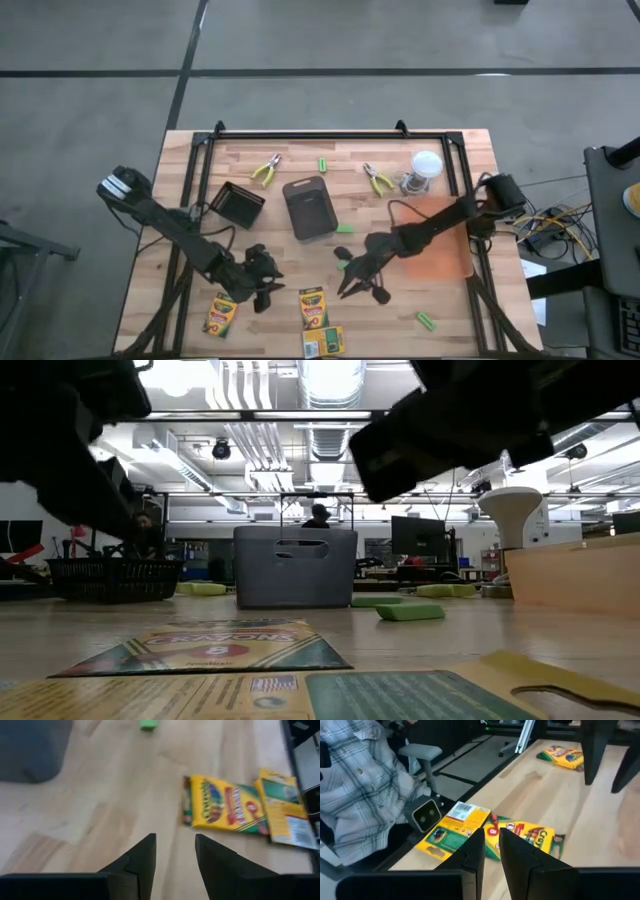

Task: Pick & Place School Supplies
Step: Put the top right yellow crayon box into the black transparent bin

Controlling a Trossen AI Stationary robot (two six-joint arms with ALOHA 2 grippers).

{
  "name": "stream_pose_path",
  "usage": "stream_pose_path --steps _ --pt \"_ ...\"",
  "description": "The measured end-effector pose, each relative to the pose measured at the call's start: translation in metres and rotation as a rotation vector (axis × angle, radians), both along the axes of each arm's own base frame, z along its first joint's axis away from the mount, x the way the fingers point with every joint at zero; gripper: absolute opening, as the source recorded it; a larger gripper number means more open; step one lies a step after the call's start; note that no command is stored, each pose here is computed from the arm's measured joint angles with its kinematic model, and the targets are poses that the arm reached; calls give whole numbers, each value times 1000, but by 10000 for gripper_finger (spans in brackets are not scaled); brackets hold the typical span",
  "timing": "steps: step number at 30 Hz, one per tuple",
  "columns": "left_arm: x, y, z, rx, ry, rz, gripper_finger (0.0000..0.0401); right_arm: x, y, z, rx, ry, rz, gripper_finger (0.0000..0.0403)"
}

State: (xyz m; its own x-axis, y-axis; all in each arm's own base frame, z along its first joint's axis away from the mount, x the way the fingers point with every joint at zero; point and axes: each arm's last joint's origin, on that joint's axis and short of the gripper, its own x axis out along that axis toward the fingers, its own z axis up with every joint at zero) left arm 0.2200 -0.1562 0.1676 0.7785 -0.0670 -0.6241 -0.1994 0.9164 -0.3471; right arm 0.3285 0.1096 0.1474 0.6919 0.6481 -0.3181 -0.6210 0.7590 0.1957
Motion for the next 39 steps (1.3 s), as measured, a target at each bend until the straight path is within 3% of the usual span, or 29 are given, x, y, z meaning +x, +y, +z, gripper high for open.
stream_pose_path --steps 5,10,18,24,39 --pt "9 -9 5 -10 -7 -23 142 22 6 -23 8 74 -23 57" --pt "6 -11 -3 -9 31 -2 142 37 11 -39 -17 102 -151 57" --pt "0 -13 -16 7 55 50 142 35 28 -41 -52 96 -235 57" --pt "1 -11 -21 -31 39 133 142 31 35 -44 -58 141 -266 57" --pt "8 -13 -23 -112 2 189 142 25 47 -44 -79 135 -325 57"
